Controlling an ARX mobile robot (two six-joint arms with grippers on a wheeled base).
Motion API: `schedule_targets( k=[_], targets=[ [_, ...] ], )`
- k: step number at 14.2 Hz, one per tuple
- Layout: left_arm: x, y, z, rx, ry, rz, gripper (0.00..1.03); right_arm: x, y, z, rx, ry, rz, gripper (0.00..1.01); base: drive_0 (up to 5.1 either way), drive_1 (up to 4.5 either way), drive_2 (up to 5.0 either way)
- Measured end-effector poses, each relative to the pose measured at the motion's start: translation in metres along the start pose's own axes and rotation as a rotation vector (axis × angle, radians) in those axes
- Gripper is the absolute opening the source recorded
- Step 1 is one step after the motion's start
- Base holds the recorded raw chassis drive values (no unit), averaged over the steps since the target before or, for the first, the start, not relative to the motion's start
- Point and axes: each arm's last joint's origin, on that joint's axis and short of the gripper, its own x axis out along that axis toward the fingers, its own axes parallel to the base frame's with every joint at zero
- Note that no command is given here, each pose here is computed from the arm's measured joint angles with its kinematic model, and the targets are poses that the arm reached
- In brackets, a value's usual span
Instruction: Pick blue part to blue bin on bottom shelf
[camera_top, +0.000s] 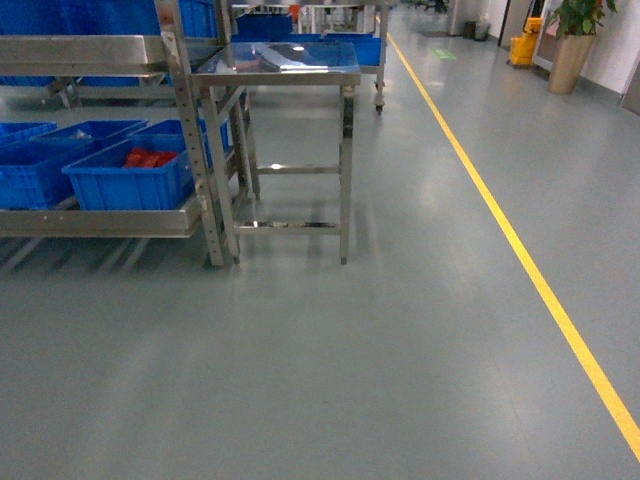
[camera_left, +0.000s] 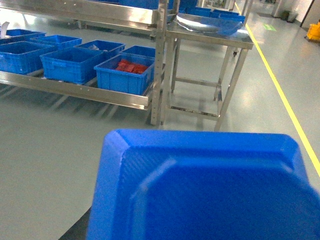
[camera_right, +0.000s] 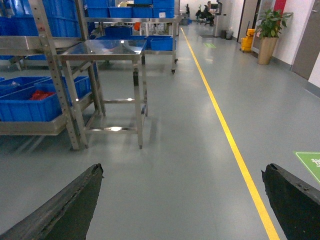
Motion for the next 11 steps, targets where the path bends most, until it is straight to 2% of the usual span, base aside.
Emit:
schedule_targets(
  k=[11],
  targets=[
    [-0.0001, 0.0001, -0.0003, 0.002, 0.003, 0.002, 0.43, 0.0, 0.0, 0.0002, 0.0, -0.002, 0.0, 0.98, 0.0, 4.05, -4.0]
  ],
)
